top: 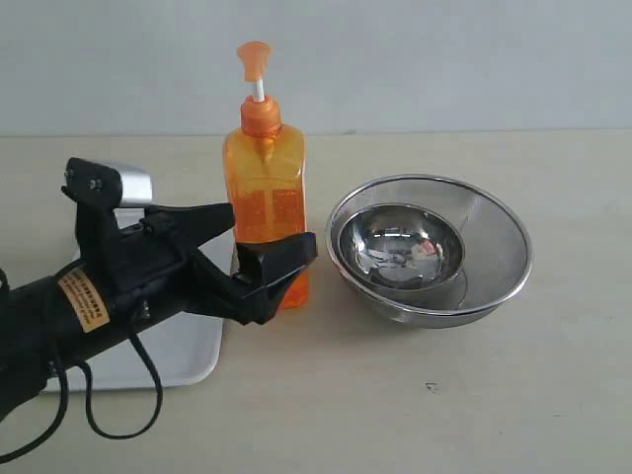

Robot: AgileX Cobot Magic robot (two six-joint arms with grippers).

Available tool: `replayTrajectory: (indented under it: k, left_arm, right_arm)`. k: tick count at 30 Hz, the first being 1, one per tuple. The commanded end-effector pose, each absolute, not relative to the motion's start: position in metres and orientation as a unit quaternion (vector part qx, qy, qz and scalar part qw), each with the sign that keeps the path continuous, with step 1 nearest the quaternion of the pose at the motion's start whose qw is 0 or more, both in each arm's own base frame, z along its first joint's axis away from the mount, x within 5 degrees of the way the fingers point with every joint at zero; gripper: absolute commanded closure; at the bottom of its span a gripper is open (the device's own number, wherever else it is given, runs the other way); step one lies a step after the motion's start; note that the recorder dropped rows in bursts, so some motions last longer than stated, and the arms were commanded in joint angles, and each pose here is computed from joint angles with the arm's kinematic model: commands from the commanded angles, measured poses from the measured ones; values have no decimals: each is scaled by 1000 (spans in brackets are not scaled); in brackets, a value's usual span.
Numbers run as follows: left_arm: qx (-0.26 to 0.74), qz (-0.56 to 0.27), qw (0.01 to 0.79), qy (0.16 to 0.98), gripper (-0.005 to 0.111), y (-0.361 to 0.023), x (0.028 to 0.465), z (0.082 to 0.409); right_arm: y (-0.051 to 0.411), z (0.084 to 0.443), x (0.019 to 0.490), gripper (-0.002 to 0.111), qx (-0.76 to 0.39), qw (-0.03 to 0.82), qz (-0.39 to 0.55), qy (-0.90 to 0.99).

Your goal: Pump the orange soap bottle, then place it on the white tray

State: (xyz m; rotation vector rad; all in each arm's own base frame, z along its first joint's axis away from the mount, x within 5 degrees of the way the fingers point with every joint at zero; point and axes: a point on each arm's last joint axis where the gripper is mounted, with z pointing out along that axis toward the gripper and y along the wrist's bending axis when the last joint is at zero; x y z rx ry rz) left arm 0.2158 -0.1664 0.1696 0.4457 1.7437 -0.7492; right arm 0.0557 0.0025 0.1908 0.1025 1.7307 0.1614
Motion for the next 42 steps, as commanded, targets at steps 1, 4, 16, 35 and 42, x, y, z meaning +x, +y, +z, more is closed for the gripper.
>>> replayTrajectory:
  k: [1, 4, 16, 35, 42]
  left_arm:
    - [199, -329, 547, 744, 7, -187, 215, 168]
    - [170, -293, 554, 760, 7, -189, 221, 162]
    - [139, -218, 571, 779, 7, -194, 244, 152]
    - [161, -157, 593, 774, 7, -186, 246, 162]
    - [171, -133, 616, 757, 3, -184, 248, 166]
  right_arm:
    - [3, 192, 55, 108, 44, 648, 72, 757]
    - [3, 192, 55, 108, 44, 648, 72, 757]
    - [3, 192, 55, 108, 44, 648, 72, 757]
    - [3, 193, 56, 108, 43, 654, 73, 752]
    - [3, 193, 56, 108, 43, 654, 73, 752]
